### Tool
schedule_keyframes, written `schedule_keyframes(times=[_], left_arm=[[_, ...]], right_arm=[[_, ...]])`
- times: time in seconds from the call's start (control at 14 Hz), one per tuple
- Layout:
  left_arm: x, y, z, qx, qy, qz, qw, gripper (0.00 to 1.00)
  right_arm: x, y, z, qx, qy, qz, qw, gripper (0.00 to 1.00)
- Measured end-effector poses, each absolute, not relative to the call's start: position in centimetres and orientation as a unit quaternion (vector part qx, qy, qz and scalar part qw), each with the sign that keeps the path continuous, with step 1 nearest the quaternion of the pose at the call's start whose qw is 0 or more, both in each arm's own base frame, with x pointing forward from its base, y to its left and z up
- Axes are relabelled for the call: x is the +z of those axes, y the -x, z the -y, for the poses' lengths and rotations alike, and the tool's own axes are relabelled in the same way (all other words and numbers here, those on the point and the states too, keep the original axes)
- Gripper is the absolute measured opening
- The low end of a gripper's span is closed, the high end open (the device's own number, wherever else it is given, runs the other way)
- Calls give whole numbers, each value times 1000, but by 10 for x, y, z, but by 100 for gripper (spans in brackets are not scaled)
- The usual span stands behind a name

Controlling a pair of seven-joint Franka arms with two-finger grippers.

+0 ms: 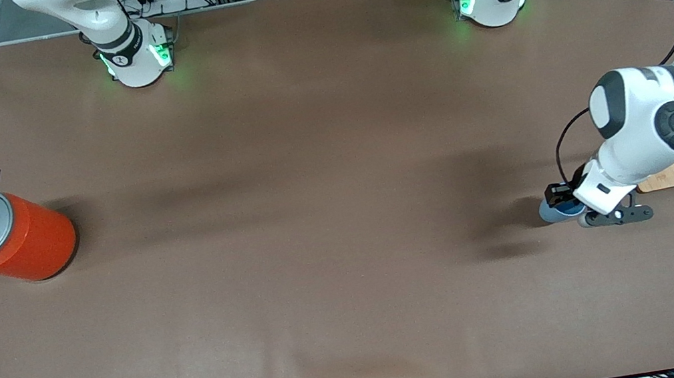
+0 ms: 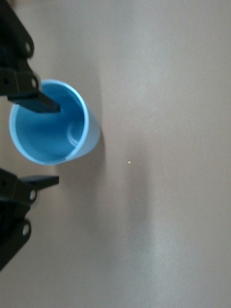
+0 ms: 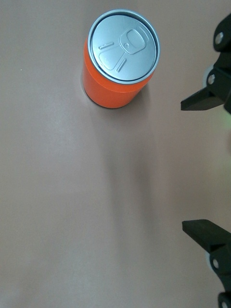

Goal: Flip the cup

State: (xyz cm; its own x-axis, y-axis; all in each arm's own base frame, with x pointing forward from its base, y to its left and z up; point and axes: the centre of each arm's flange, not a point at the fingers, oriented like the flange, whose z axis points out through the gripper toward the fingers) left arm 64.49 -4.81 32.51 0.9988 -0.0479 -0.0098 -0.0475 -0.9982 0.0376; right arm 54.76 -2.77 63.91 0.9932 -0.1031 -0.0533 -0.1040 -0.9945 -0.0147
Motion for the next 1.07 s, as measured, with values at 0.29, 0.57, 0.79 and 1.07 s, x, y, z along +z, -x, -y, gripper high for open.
schedule_keyframes(times=[0.29, 0.57, 0.79, 1.07], left_arm=[[450, -648, 40, -22, -1000, 19, 4, 100], [528, -625, 42, -7, -1000, 19, -6, 100], [569, -599, 47, -6, -1000, 21, -14, 100], [597, -581, 48, 3, -1000, 20, -20, 100]], right_arm=[[642, -551, 33, 8, 998, -57, 8, 100], [639, -549, 33, 20, 998, -57, 9, 100], [635, -544, 33, 44, 997, -56, 9, 100], [635, -543, 33, 46, 997, -57, 8, 100]])
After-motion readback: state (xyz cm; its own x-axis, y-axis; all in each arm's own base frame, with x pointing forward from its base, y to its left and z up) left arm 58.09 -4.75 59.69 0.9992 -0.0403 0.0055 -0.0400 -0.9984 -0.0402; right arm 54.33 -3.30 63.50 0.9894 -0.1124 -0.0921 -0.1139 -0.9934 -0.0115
